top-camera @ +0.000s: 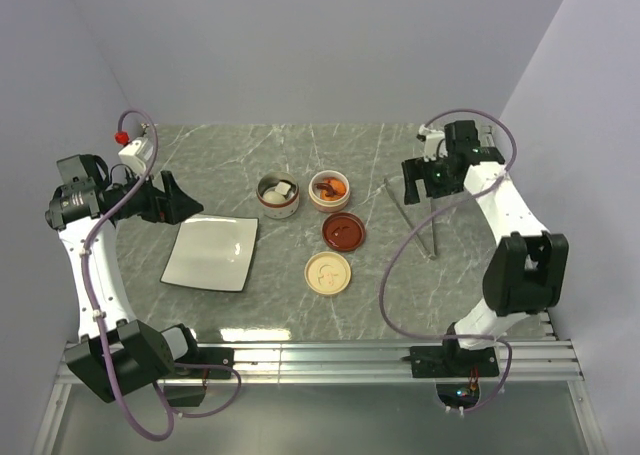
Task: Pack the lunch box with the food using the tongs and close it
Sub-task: Put down the clamp, then pick up the lid of the lunch box with the right arm, then pass the lid of the lunch box from the right arm to the left
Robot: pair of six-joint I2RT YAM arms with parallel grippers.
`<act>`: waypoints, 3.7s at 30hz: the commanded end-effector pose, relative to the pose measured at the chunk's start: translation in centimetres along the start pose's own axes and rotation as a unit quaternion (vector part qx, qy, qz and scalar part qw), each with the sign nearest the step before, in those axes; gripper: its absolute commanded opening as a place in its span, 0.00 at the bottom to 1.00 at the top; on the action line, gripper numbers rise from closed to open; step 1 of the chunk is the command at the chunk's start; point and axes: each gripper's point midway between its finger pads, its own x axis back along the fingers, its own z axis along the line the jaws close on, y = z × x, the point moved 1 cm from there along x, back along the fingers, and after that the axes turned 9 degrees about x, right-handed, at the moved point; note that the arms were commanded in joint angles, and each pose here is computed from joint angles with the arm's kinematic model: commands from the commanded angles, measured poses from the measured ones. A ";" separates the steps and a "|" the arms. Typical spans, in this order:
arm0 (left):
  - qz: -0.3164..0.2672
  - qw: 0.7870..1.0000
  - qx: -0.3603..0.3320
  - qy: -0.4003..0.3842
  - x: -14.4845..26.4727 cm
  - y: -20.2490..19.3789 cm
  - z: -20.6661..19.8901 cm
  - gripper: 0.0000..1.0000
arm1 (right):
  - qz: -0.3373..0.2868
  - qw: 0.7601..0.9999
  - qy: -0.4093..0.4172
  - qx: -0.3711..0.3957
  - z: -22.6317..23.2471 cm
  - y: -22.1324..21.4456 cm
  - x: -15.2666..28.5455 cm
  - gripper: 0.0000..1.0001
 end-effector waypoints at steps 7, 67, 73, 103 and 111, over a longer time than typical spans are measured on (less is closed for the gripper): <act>-0.010 1.000 -0.011 0.003 0.1 -0.5 -0.1 0.99 | 0.022 0.984 0.113 0.134 14.4 -2.5 1.4 0.83; -0.116 0.932 -0.181 -0.291 3.4 1.2 -11.6 0.99 | -0.193 0.795 0.548 0.174 33.4 10.2 18.7 0.00; -0.186 0.885 -0.300 -0.303 5.1 0.2 -15.0 0.99 | -0.259 0.735 0.612 0.133 33.0 12.8 25.7 0.00; -0.176 0.861 -0.317 -0.358 1.2 7.8 -20.4 1.00 | -0.159 0.725 0.669 -0.047 29.9 14.0 21.4 0.00; -0.195 0.768 -0.446 -0.417 0.7 3.7 -26.1 0.99 | -0.128 0.719 0.683 -0.008 32.0 11.3 21.6 0.00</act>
